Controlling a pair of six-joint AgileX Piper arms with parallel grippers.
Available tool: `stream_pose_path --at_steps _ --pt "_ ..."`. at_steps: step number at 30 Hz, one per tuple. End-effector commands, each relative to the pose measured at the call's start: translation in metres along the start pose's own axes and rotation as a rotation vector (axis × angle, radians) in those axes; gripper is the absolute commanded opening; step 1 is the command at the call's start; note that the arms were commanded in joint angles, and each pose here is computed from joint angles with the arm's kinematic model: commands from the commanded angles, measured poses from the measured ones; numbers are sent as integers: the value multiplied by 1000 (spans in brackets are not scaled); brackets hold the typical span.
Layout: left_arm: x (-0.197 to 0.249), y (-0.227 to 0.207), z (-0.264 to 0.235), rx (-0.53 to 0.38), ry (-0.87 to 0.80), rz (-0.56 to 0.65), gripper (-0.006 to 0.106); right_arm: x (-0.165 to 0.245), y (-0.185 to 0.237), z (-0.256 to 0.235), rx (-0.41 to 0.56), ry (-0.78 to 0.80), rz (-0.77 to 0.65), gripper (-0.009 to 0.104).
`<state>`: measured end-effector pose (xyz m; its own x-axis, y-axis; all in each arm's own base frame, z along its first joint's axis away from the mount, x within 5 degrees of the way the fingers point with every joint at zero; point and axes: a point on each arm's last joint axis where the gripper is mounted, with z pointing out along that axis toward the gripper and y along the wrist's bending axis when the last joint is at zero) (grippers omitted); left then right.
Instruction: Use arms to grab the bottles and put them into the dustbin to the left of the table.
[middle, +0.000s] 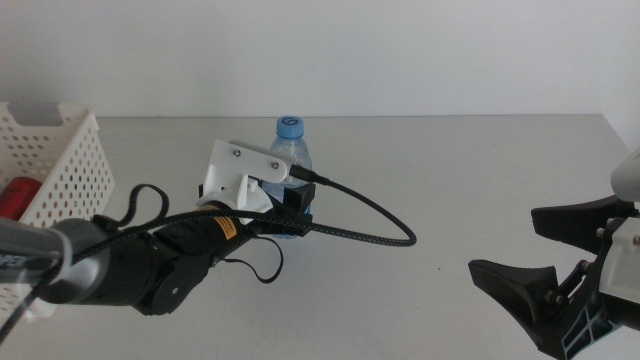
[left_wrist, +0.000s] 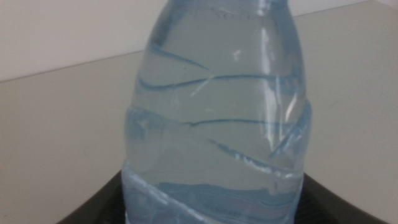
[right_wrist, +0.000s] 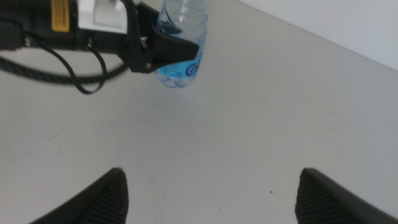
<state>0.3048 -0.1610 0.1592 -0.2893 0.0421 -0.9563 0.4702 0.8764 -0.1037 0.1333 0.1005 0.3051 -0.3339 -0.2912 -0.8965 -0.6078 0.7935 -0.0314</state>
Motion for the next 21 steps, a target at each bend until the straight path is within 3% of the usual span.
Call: stream_pose_path --at_steps 1,13,16,21 --pt "-52 -6 -15 15 -180 -4 -2 -16 0 -6 0 -106 -21 75" --pt "-150 -10 -46 -81 203 102 -2 -16 0 -6 0 -106 -21 75" --pt "-175 -4 -53 -137 264 145 -2 -16 0 -6 0 -106 -21 75" --pt "-210 26 -68 -255 317 90 -2 -16 0 -6 0 -106 -21 75"
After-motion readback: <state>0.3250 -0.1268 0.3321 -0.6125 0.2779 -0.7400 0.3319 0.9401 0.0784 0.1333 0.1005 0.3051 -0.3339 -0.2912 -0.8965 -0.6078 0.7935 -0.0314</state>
